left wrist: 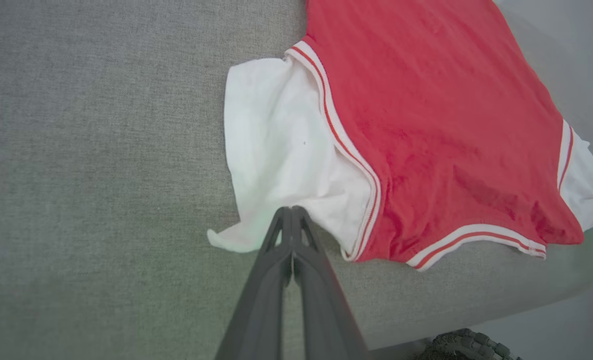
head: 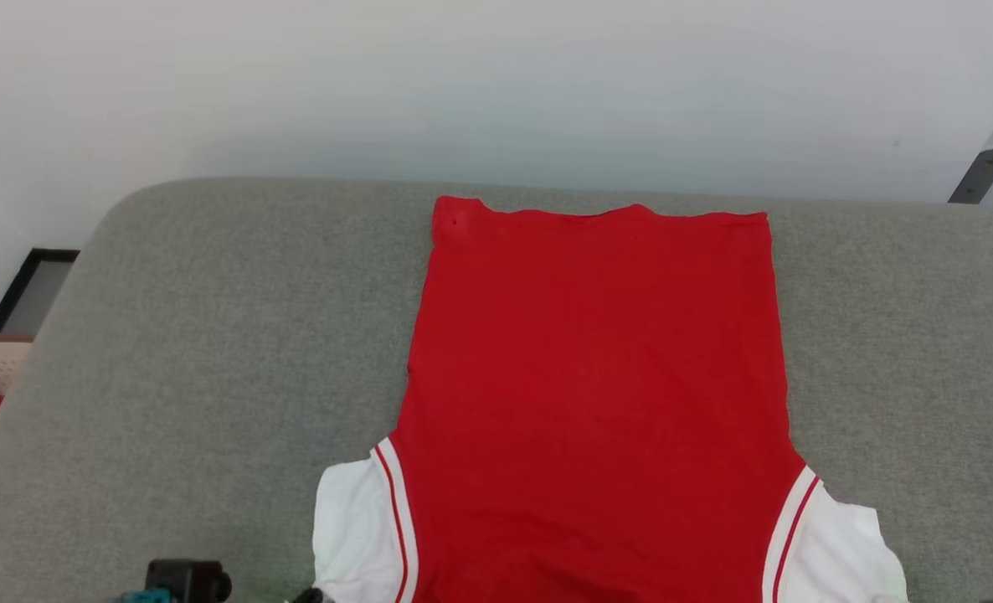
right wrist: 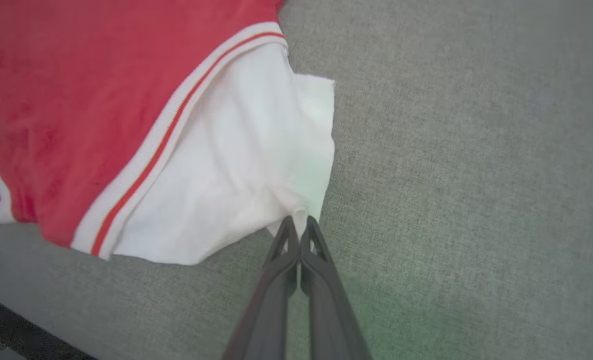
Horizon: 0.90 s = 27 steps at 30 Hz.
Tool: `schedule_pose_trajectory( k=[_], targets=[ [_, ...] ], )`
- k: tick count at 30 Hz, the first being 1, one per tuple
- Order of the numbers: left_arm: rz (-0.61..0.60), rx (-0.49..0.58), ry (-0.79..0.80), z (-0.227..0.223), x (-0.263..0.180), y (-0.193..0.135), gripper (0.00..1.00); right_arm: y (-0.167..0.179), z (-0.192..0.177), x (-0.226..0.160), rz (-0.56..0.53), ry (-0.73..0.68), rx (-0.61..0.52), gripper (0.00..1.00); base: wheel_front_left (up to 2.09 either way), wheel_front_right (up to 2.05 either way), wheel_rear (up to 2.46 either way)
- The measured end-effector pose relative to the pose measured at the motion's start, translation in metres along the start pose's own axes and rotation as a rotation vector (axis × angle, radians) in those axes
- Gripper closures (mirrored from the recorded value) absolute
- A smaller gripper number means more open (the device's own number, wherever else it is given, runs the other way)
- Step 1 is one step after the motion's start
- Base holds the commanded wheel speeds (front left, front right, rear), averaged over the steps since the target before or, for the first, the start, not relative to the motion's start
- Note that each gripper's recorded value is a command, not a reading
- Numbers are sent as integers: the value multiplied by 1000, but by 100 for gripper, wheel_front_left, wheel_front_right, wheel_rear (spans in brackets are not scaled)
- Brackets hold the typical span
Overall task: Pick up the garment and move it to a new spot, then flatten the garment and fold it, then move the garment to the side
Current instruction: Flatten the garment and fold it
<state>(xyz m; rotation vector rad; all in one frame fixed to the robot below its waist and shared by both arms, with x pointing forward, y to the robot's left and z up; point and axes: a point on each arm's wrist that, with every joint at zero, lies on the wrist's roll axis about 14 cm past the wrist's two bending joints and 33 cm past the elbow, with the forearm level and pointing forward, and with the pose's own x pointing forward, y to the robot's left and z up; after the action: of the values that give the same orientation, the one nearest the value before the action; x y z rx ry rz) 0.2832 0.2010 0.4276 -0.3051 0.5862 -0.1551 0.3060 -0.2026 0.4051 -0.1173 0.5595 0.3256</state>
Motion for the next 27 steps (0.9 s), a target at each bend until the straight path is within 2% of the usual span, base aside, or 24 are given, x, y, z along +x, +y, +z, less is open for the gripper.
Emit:
schedule_pose_trajectory(
  k=[1, 2, 3, 7, 11, 20, 27],
  targets=[
    [-1, -1, -1, 1, 2, 0, 100, 2, -1, 3, 6, 14, 8, 22, 0, 0, 0],
    [-4, 0, -2, 1, 4, -2, 100, 3, -1, 6, 13, 31, 18, 5, 0, 0, 0],
    [-9, 0, -4, 2, 5, -3, 100, 6, -1, 8, 25, 42, 17, 0, 0, 0, 0],
    [-5, 4, -8, 3, 9, -1, 100, 12, 2, 15, 59, 89, 25, 0, 0, 0, 0],
    [-6, -1, -14, 5, 13, -3, 100, 13, 27, 19, 90, 80, 13, 0, 0, 0, 0],
    [-29, 6, -40, 15, 27, -10, 100, -2, 125, 38, 92, -96, -87, 0, 0, 0, 0],
    [-61, 16, -68, 28, 48, -18, 100, -30, 205, 91, 29, -250, -156, 0, 0, 0, 0]
  ],
)
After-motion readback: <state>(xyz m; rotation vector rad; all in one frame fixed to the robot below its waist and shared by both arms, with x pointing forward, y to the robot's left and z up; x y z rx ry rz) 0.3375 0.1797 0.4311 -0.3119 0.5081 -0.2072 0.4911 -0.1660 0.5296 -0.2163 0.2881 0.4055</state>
